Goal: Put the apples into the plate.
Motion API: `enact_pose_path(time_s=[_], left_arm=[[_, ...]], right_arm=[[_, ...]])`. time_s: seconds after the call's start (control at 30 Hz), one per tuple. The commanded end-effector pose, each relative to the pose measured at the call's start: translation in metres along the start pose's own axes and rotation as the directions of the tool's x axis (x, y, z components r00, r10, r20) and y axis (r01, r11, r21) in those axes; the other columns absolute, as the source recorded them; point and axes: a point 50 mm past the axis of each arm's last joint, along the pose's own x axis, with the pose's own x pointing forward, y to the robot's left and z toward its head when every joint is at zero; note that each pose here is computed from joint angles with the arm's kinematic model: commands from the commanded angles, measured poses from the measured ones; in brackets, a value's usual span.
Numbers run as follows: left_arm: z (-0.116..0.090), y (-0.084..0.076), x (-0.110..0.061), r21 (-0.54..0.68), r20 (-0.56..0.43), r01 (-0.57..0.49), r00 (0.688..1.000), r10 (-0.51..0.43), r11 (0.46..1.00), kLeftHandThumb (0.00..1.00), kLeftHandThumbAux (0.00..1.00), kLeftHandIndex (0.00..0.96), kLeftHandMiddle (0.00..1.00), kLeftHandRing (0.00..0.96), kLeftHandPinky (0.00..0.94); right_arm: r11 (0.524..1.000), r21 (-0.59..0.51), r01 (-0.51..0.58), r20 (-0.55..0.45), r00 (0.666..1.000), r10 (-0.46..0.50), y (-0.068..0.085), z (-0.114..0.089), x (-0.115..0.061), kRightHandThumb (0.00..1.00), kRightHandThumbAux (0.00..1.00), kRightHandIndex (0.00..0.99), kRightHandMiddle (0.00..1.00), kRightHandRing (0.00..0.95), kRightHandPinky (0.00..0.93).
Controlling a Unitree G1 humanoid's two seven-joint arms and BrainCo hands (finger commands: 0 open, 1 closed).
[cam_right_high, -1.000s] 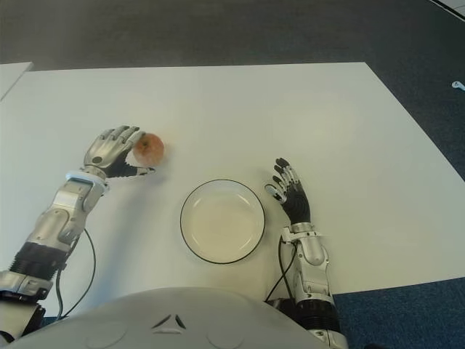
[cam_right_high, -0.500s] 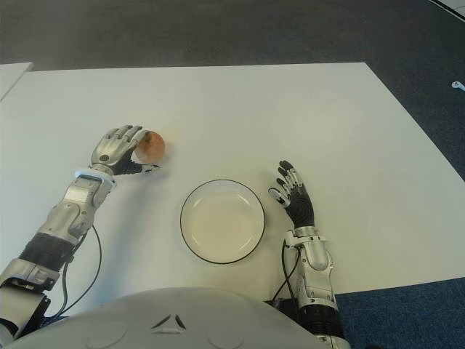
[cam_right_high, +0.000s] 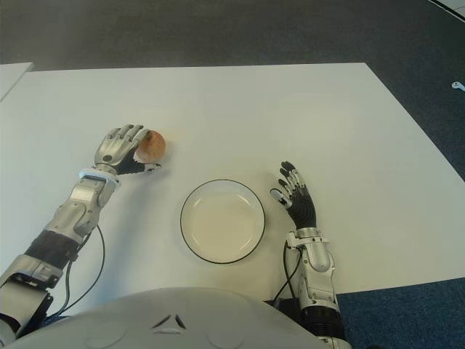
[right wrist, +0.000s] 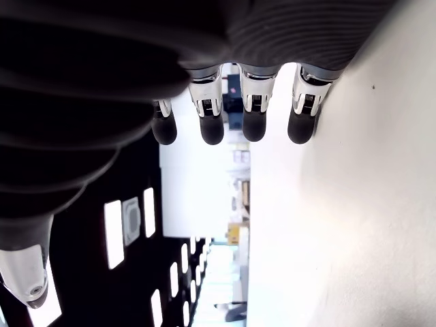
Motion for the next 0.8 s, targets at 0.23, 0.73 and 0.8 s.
enact_pose_path(time_s=[0.23,0.73,0.8], left_arm=[[0.004,-0.015,-0.001,0.001,-0.004,0.047,0.999,-0.047,0.999,0.289,0.279,0.000,0.000,0.000,0.000],[0.007,-0.020,0.013,-0.006,-0.002,0.036,0.999,-0.036,0.999,0.291,0.292,0.000,0.000,0.000,0.000],[0.007,-0.022,0.015,-0.009,-0.001,0.040,0.999,-0.040,0.999,0.289,0.292,0.000,0.000,0.000,0.000]], right_arm=[[0.999,0.037,0.032,-0.233,0.972,-0.023,-0.002,-0.038,-0.032,0.074,0.555,0.000,0.027,0.000,0.000],[0.999,0.029,0.016,-0.242,0.970,-0.009,-0.003,-0.040,-0.036,0.072,0.529,0.000,0.026,0.000,0.000],[0.999,0.030,0.014,-0.242,0.970,-0.007,-0.004,-0.040,-0.036,0.073,0.526,0.000,0.026,0.000,0.000]])
